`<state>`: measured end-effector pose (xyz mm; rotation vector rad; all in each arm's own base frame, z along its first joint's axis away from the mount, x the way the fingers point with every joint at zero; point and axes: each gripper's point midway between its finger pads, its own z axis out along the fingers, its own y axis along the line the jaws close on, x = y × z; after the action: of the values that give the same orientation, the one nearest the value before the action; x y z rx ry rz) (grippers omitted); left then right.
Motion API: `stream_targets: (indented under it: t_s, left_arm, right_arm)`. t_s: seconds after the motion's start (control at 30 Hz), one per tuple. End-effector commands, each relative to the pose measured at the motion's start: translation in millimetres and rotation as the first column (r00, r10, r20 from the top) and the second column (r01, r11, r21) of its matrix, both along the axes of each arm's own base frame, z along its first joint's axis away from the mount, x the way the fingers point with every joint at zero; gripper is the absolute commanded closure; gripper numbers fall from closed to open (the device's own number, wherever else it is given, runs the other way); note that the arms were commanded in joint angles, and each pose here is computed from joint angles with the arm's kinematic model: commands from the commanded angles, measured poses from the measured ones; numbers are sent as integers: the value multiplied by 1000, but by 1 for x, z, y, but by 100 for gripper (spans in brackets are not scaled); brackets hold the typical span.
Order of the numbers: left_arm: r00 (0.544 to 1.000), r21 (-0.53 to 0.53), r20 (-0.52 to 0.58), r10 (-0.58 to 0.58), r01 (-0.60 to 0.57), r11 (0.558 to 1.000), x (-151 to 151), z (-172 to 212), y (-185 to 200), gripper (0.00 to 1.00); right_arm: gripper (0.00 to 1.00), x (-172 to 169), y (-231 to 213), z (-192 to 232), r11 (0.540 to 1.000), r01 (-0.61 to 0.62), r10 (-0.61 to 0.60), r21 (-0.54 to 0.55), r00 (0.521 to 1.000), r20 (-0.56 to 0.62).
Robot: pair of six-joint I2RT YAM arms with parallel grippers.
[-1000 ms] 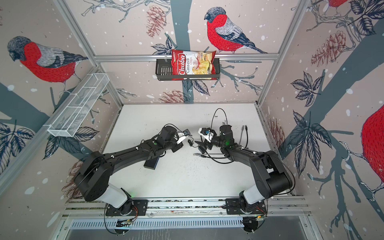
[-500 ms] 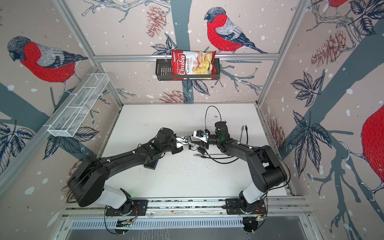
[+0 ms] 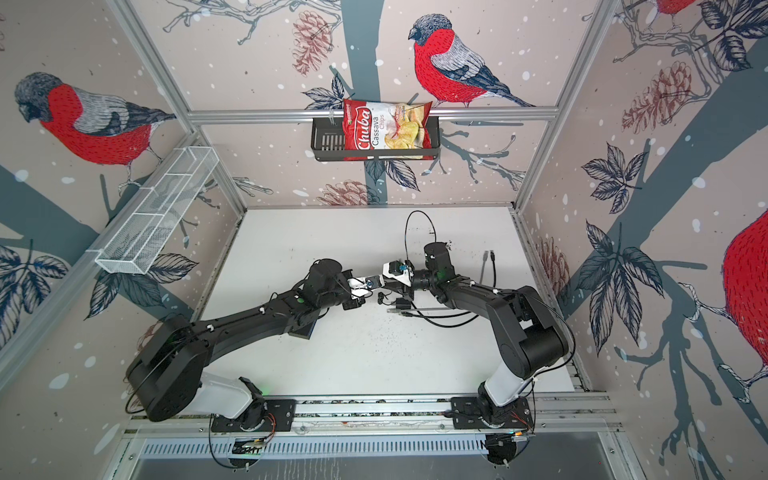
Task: Insert the plug into the switch port
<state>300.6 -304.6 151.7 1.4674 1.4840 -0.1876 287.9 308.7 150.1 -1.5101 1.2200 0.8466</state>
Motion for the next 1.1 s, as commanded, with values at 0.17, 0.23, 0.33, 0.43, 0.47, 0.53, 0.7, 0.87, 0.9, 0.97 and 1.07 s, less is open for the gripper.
stream_targets:
  t_s: [0.17, 0.23, 0.33, 0.43, 0.47, 0.53, 0.7, 0.87, 0.9, 0.97, 1.07]
  left_arm:
    - [999, -32, 46, -23, 25, 999, -1, 12, -4, 100]
    - [998, -34, 50, -24, 26, 999, -1, 13, -4, 100]
    - [998, -33, 52, -23, 25, 999, -2, 13, -3, 100]
    - [998, -32, 51, -20, 22, 999, -2, 13, -3, 100]
    - [999, -30, 51, -18, 20, 999, -1, 12, -2, 100]
    - [999, -32, 50, -8, 10, 999, 0, 12, -2, 100]
    - [999, -33, 38, 26, -25, 999, 6, 10, -1, 96]
    - [997, -18, 26, 77, -76, 997, 8, 7, 7, 66]
    - [995, -22, 27, 100, -100, 995, 10, 7, 11, 59]
    - [987, -43, 29, 159, -158, 987, 12, 9, 19, 49]
    - [973, -70, 49, 225, -221, 973, 12, 15, 33, 41]
  right_arm:
    - [80, -5, 6, 2, 999, -38, 39, 17, 999, -27]
    - [83, -5, 6, 3, 999, -39, 40, 17, 999, -29]
    - [89, -5, 6, 2, 999, -42, 42, 17, 999, -32]
    - [94, -6, 6, 2, 999, -46, 46, 18, 998, -32]
    - [96, -7, 6, 2, 999, -50, 51, 18, 998, -30]
    - [99, -8, 6, 2, 998, -55, 55, 19, 998, -33]
    - [99, -8, 6, 2, 998, -59, 60, 20, 997, -42]
    - [100, -1, 5, -1, 1000, -21, 22, 11, 997, -68]
    - [100, 1, 4, -1, 1000, -11, 12, 11, 997, -75]
    - [100, 5, 2, -1, 1000, 7, -6, 12, 995, -100]
    - [100, 13, -2, -1, 999, 45, -44, 3, 991, -130]
